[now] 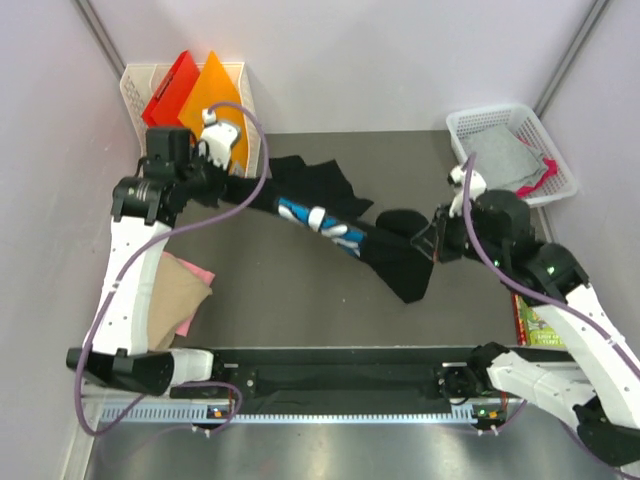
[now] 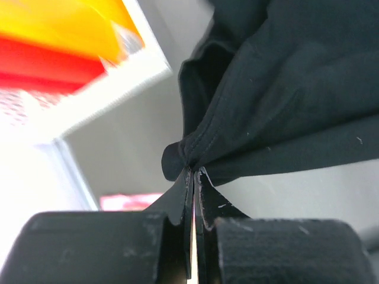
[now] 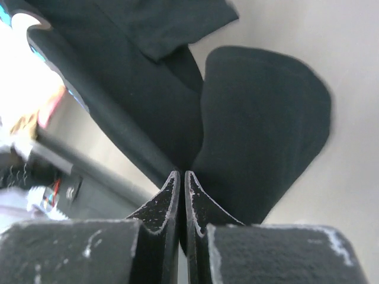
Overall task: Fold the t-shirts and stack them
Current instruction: Flatten out the tshirt
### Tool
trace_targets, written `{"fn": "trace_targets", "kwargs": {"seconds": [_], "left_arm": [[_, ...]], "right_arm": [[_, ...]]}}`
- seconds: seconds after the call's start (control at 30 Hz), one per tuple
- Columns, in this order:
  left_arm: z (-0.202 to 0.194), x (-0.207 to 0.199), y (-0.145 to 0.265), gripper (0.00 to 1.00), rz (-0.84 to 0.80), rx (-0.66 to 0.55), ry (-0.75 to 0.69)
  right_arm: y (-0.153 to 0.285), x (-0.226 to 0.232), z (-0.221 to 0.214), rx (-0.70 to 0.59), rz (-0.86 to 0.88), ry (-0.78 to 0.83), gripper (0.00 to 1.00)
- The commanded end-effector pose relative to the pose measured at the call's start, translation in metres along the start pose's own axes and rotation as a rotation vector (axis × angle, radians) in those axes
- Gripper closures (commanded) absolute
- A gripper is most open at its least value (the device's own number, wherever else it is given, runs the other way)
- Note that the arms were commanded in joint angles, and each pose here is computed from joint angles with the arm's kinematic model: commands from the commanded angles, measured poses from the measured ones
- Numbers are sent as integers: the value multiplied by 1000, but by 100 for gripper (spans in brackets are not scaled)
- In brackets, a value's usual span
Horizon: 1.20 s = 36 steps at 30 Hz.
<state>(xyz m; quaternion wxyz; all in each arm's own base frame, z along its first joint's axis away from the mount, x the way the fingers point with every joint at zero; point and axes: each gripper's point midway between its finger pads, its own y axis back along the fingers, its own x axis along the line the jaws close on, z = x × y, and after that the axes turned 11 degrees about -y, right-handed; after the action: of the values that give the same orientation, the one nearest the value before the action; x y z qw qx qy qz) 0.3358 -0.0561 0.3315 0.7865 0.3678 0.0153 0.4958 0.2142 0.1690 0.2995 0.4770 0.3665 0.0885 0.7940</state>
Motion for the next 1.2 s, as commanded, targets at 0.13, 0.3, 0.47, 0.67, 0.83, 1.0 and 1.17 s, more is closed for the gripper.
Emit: {"fn": "trace_targets", "kwargs": {"seconds": [0.13,0.3,0.47,0.67,0.83,1.0,1.17], "left_arm": [[-101,-63,10,100,-196,252,-10],[-62,-39,2,100,-133,178,16],[-15,1,-13,100,-24,102,6],[42,59,-4,100,181,-2,-24],[73,98,-16,100,329,-70,-71],[106,141,-32,100,475,-101,-55],[107,131,-22,100,436,-118,-58]], "right_arm": [[4,-38,-103,269,-86,-156,100],[-9,-36,-53,192,-155,-17,100],[-26,-28,8,87,-220,84,100],[-37,-18,71,-52,-258,147,100],[-53,-31,119,-131,-318,173,100],[-69,-43,153,-190,-383,173,100],[-74,-47,139,-150,-380,145,100]]}}
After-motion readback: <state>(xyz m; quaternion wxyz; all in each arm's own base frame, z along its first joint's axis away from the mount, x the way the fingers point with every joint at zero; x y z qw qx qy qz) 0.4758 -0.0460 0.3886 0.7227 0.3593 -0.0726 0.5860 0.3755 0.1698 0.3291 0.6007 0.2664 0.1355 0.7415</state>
